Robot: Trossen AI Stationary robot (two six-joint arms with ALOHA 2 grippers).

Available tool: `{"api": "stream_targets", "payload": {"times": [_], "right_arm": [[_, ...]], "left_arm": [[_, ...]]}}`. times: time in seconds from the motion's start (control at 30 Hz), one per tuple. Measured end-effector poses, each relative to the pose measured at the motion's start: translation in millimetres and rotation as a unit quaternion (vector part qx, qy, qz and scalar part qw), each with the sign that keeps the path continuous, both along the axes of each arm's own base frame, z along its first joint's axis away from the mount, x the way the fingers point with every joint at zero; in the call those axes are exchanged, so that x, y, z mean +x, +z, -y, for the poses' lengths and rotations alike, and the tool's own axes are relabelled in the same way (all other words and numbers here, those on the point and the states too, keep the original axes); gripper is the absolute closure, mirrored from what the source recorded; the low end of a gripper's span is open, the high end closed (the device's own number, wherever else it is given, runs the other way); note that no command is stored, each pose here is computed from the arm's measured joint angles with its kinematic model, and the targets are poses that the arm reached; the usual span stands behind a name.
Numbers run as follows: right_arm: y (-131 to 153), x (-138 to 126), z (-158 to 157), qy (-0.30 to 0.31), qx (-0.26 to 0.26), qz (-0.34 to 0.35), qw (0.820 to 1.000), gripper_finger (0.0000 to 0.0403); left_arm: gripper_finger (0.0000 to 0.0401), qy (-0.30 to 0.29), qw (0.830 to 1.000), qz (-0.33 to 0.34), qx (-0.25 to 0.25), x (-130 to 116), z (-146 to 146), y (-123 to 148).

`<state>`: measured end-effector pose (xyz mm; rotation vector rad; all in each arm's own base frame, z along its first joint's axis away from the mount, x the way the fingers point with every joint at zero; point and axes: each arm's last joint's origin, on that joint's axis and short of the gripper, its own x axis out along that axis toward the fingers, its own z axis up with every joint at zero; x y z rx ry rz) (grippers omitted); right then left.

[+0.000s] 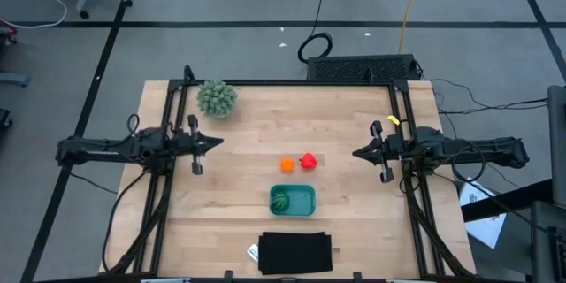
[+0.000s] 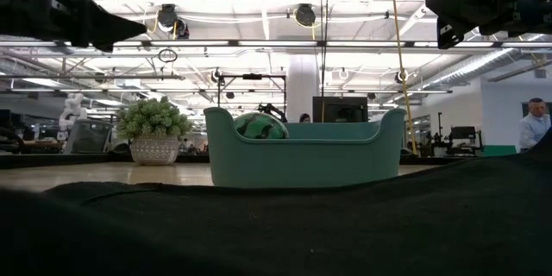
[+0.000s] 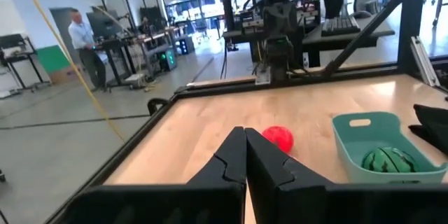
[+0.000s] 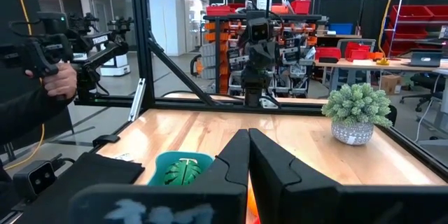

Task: Pick and placing Produce into tupperware
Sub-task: Put the apple into the blue bin

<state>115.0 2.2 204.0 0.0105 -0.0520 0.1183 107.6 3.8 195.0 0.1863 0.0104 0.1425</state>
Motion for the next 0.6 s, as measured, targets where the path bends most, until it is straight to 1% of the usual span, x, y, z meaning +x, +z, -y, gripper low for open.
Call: {"api": "stream_targets", "payload": {"times": [0.1, 0.23, 0.47, 0.6], "right_arm": [[0.0, 0.0, 0.0, 0.000, 0.000, 0.000, 1.000, 0.0403], [0.0, 0.0, 0.0, 0.000, 0.000, 0.000, 1.000, 0.0403], [0.0, 0.0, 0.0, 0.000, 0.000, 0.000, 1.000, 0.0403], [-0.1, 0.0, 0.0, 0.000, 0.000, 0.000, 1.000, 0.0403]], "left_arm": [[0.0401, -0.005, 1.000, 0.012, 0.011, 1.0, 0.3, -4.9], [0.0401, -0.008, 1.000, 0.015, 0.010, 1.6, 0.5, -9.8], [0.0396, -0.008, 1.000, 0.009, -0.016, 1.7, 0.5, -12.4], [0.0389, -0.008, 1.000, 0.003, -0.023, 1.8, 0.5, -13.8]]}}
